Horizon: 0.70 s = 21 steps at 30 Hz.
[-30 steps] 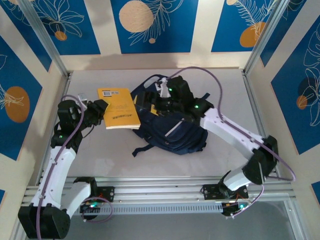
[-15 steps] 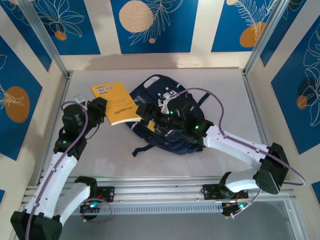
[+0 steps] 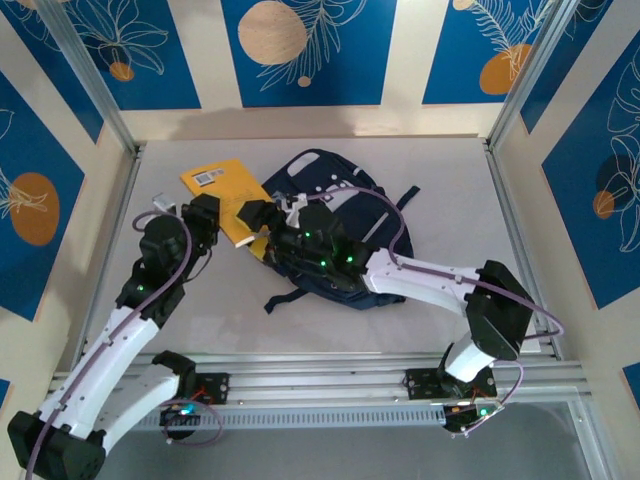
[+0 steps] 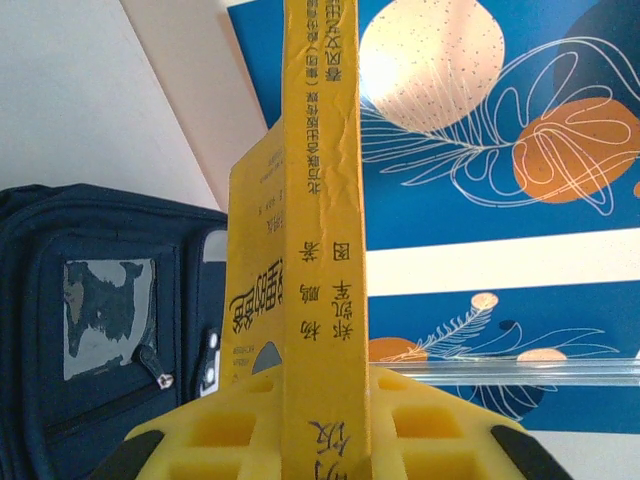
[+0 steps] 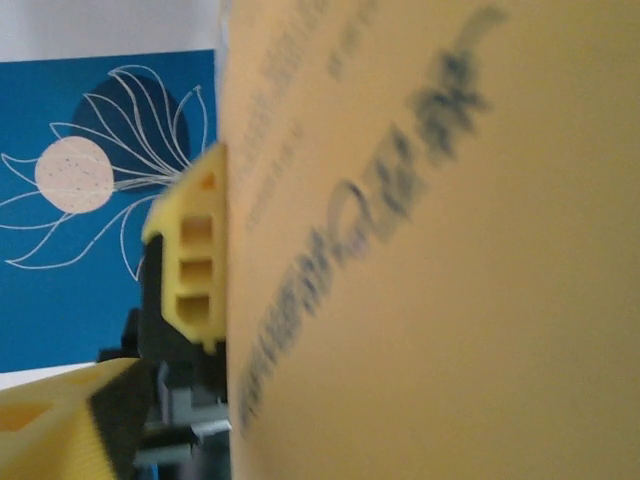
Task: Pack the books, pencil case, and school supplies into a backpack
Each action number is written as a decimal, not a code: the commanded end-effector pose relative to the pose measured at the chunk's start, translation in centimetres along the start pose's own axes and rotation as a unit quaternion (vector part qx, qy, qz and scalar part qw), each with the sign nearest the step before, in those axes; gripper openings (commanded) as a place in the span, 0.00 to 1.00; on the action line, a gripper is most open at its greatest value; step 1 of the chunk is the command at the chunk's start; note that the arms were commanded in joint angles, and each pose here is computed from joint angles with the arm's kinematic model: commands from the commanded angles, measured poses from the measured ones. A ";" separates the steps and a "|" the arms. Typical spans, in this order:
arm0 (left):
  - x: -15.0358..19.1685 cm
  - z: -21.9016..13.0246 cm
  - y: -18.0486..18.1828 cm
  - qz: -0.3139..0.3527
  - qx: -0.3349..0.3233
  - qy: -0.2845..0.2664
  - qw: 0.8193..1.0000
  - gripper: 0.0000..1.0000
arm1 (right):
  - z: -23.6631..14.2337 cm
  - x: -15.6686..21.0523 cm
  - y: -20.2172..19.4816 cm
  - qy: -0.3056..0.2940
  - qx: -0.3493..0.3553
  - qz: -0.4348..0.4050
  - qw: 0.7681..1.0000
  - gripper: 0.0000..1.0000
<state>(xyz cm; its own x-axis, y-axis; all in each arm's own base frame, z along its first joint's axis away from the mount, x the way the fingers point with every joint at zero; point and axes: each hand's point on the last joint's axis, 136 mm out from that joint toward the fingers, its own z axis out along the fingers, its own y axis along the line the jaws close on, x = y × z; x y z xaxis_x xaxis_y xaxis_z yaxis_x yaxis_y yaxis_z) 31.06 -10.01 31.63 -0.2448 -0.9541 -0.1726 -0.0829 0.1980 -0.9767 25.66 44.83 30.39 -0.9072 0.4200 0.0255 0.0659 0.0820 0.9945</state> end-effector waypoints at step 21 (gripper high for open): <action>1.1 -1.8 1.1 0.023 -0.016 -0.019 0.999 0.30 | -2.2 -5.3 6.0 -0.120 -0.010 -0.114 0.986 0.00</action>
<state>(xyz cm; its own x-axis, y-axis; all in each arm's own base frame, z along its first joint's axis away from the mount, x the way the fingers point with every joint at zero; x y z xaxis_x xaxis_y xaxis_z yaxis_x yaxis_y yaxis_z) 29.54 -9.60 31.49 -0.1643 -0.9726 -0.1642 -0.0936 0.1811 -0.9790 27.97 44.00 32.35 -0.8584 0.4964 -0.1294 -0.0404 0.1860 0.9817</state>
